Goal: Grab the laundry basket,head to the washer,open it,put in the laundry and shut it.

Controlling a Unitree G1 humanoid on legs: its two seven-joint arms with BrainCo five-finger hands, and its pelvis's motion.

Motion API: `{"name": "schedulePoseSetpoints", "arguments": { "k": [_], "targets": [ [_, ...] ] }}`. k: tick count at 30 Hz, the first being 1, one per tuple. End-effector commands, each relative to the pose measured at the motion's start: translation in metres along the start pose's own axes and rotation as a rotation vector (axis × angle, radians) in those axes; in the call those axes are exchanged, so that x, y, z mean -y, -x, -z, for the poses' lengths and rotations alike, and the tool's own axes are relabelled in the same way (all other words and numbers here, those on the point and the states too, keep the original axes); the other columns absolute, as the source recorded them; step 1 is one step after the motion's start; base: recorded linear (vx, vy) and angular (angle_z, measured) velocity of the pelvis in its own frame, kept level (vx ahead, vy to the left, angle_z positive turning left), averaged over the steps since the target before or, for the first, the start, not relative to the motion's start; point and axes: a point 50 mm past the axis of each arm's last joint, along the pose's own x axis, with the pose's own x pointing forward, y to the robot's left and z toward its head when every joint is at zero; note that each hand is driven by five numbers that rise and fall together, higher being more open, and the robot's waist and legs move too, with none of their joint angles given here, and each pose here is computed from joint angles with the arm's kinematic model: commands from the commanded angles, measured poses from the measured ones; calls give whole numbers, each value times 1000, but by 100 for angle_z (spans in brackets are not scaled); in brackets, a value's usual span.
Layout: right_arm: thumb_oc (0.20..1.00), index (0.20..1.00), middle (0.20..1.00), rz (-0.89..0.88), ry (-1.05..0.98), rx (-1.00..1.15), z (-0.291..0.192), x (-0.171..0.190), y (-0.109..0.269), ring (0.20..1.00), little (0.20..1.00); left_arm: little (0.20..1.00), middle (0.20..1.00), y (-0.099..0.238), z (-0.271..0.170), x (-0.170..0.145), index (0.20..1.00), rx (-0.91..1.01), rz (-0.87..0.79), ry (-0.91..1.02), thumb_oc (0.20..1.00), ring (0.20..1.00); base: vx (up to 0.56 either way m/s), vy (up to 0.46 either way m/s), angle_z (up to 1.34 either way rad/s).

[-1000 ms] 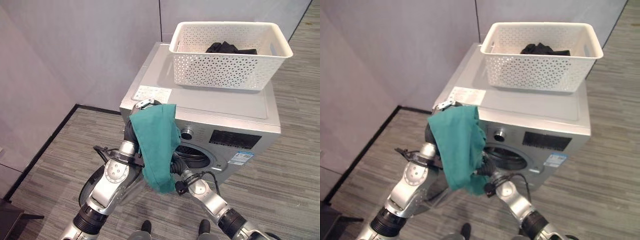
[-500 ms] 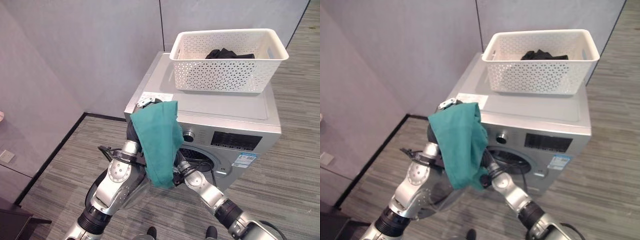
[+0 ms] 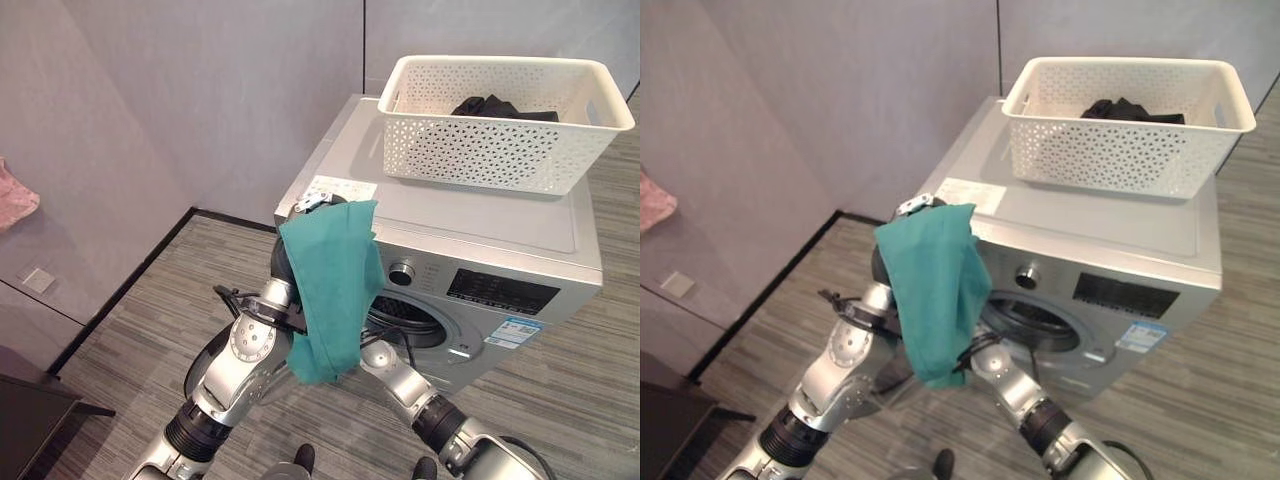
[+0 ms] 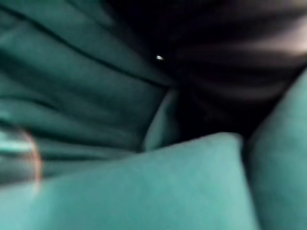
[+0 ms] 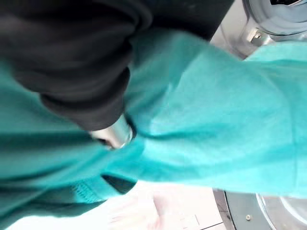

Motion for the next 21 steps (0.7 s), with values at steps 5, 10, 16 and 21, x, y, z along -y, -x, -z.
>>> {"name": "schedulePoseSetpoints", "arguments": {
  "k": [5,10,16,21],
  "targets": [
    [200,200,200,43,-24,248,-53,0,-10,200,200,200,200,-24,-25,14,200,168,73,-6,200,200,2,-3,-2],
    [200,200,200,94,-17,369,-77,11,-4,200,200,1000,1000,-19,-17,7,1000,115,60,-28,1000,1000,0,-1,-2],
    [200,200,200,195,-47,534,-105,31,13,200,200,1000,1000,-6,-27,-10,1000,137,29,-121,1000,1000,15,-2,-7],
    [200,200,200,257,-76,614,-115,44,27,200,200,1000,1000,8,-35,-25,1000,137,-2,-190,1000,1000,7,-3,-4]
  ]
}}
